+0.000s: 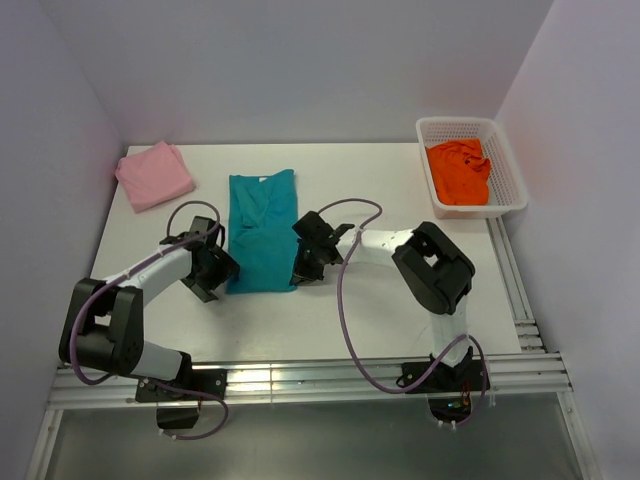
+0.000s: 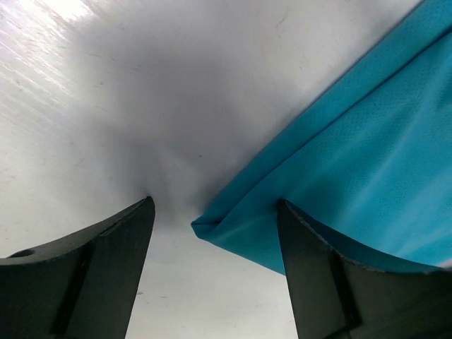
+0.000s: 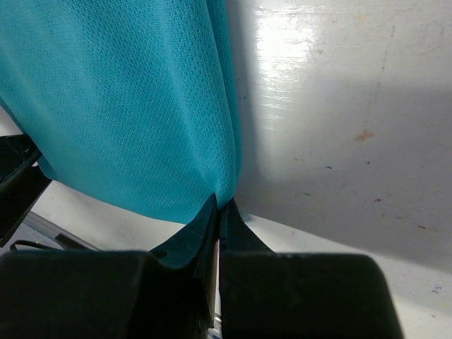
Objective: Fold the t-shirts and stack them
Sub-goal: Fold the tshirt
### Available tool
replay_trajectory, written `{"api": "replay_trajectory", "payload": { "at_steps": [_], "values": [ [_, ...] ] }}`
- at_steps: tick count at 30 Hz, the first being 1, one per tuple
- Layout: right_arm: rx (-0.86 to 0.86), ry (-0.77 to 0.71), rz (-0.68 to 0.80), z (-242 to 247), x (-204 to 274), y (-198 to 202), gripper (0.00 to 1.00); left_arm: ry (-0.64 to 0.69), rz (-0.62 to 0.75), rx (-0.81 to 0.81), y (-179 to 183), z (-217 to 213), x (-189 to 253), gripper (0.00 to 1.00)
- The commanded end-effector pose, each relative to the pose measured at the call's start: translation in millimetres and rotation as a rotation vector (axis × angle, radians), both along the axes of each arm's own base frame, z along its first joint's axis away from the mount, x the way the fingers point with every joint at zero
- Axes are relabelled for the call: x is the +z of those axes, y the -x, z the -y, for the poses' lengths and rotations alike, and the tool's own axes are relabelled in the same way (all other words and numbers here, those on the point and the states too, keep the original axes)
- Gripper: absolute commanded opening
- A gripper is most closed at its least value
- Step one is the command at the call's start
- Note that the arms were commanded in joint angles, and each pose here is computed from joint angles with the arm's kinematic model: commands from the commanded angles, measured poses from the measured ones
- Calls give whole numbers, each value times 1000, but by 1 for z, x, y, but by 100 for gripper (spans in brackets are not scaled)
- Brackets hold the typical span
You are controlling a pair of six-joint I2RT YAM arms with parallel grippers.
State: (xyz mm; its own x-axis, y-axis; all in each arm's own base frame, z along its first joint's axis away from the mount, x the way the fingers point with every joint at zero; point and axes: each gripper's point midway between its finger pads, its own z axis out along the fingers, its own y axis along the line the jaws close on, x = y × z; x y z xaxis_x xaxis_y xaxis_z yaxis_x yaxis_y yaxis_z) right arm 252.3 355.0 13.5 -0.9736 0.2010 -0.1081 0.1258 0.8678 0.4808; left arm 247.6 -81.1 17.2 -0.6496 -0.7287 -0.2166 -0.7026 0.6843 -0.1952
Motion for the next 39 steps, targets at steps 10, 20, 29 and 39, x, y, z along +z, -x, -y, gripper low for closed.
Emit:
{"api": "replay_trajectory", "payload": {
  "at_steps": [10,20,29,39],
  "values": [
    [-9,125,-27,26,-29,18,0,4,-42,13,10,21,-26,40],
    [-20,158,-26,48,-22,36,0,-11,-23,6,20,18,-17,0],
    [-4,158,-38,75,16,85,0,51,22,-23,67,18,28,0],
    [5,165,15,87,88,99,0,135,134,1,82,17,98,0]
  ]
}}
